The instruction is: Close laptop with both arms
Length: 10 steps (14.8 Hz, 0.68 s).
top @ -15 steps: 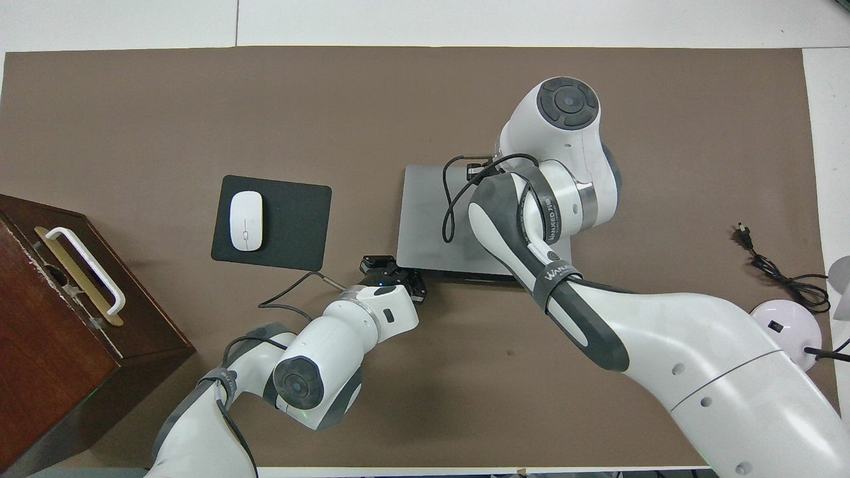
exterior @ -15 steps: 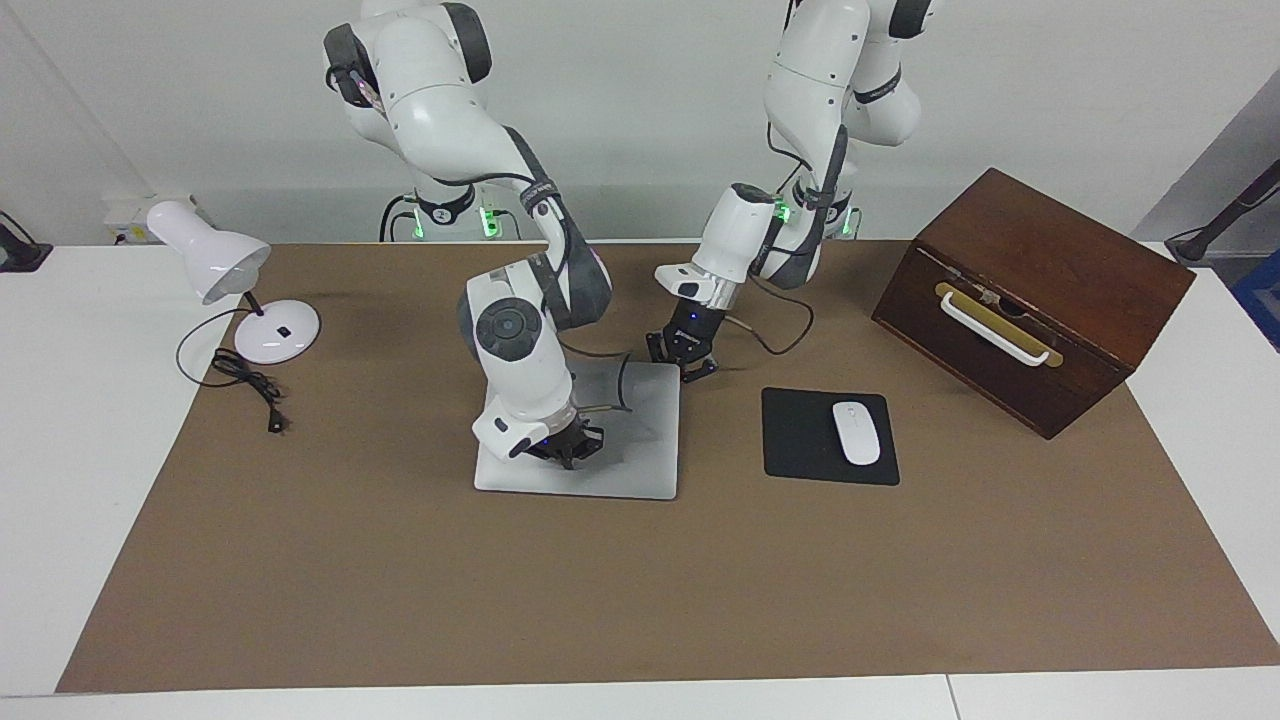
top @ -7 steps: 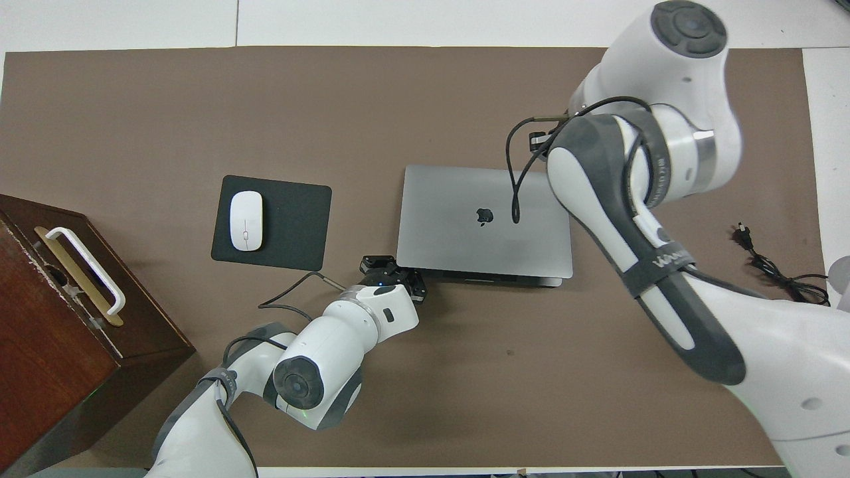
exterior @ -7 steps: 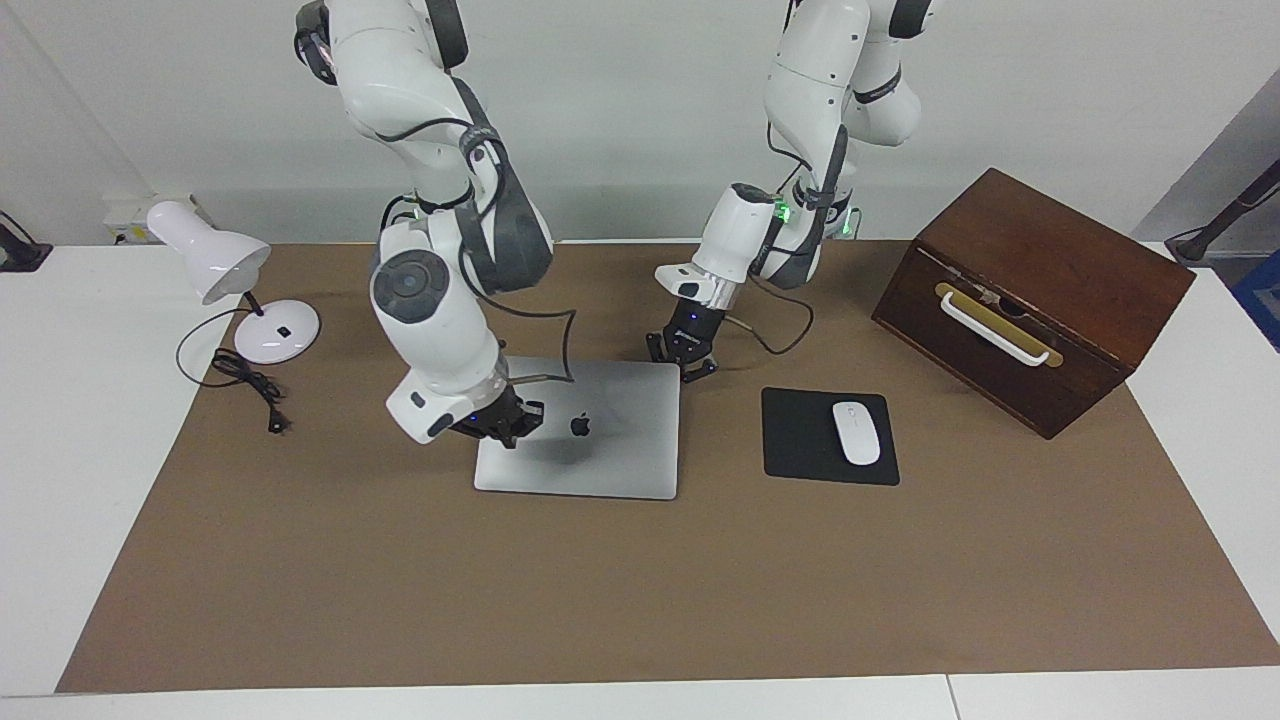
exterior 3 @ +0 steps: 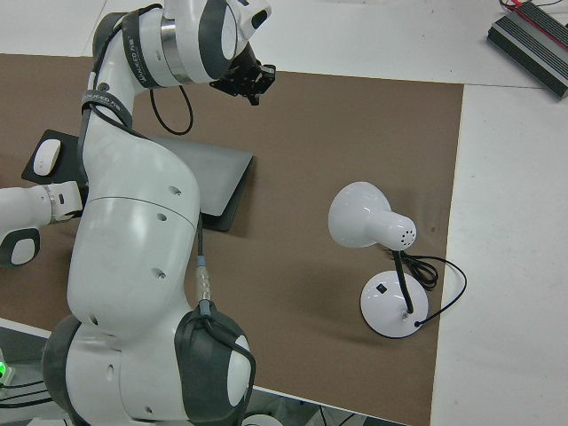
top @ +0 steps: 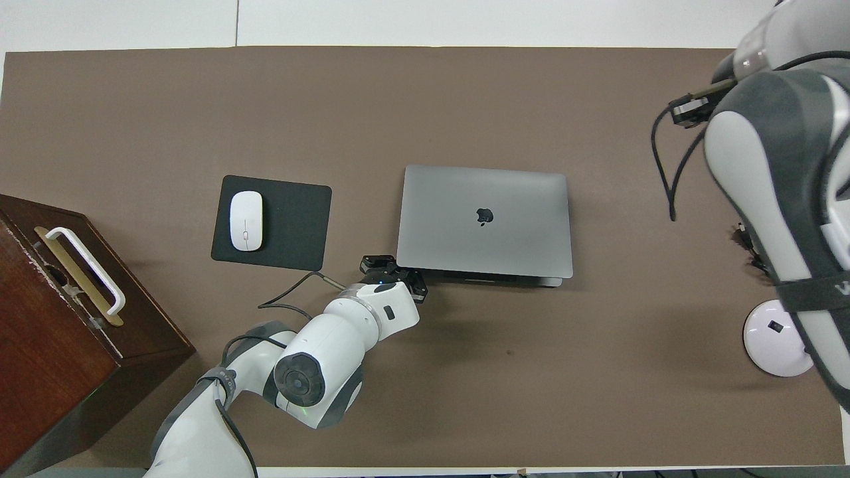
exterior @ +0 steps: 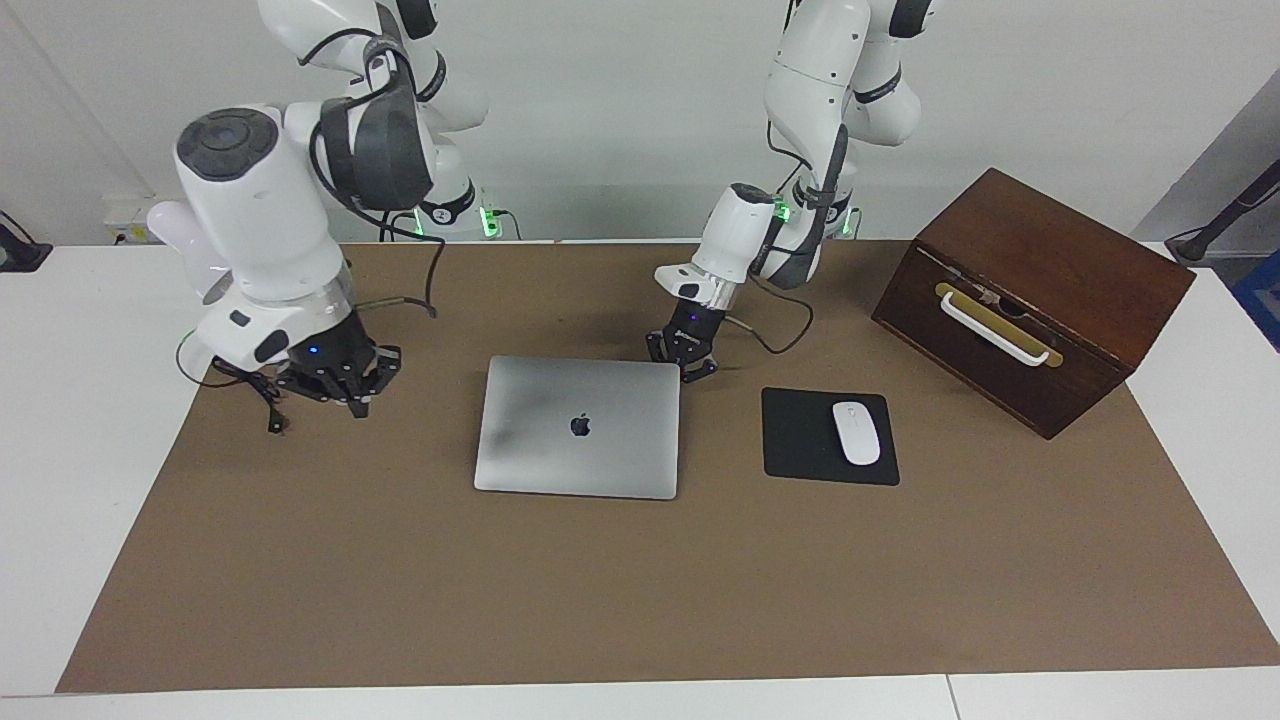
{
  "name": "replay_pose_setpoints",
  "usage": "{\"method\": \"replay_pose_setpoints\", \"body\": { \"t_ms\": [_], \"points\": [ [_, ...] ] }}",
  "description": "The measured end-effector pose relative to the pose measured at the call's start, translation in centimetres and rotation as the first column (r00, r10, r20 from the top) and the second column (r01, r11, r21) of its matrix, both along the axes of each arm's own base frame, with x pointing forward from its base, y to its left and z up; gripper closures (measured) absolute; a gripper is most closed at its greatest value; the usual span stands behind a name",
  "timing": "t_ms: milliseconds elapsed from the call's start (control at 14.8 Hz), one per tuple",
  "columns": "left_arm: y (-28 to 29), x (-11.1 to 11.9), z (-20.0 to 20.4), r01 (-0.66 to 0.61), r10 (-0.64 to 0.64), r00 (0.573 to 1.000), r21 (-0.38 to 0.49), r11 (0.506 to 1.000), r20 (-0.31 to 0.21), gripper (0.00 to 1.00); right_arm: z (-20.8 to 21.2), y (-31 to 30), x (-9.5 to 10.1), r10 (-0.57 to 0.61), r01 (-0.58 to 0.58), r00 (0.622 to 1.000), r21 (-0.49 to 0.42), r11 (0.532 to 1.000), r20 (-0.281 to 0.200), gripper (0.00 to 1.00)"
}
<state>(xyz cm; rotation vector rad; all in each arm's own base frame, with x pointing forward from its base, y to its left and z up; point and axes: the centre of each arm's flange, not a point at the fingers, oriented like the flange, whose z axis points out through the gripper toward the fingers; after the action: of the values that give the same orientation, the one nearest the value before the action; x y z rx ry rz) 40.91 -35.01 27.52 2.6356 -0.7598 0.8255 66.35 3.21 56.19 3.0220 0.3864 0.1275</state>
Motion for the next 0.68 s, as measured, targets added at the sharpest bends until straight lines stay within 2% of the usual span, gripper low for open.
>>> {"method": "replay_pose_setpoints", "body": {
  "t_ms": [68, 203, 406, 677],
  "points": [
    [-0.1, 0.2, 0.2, 0.000, 0.000, 1.000, 0.010, 1.000, -0.017, 0.99, 1.1, -1.8, -0.2, 0.035, -0.035, 0.999, -0.019, 0.999, 0.011, 0.99],
    [-0.3, 0.7, 0.6, 0.003, -0.002, 0.998, 0.033, 0.999, -0.055, 0.99, 2.9, -4.9, -0.8, 0.064, -0.062, 0.998, -0.036, 0.997, 0.030, 0.85],
    [-0.3, 0.7, 0.9, 0.007, -0.003, 0.997, 0.052, 0.999, -0.083, 0.99, 4.6, -8.0, -1.6, 0.047, -0.045, 0.998, -0.043, 0.998, 0.052, 0.52],
    [-0.2, 0.6, 1.0, 0.008, -0.003, 0.996, 0.057, 0.998, -0.089, 0.99, 5.3, -9.5, -2.0, 0.003, -0.002, 0.998, -0.024, 1.000, 0.067, 0.11]
  ]
}}
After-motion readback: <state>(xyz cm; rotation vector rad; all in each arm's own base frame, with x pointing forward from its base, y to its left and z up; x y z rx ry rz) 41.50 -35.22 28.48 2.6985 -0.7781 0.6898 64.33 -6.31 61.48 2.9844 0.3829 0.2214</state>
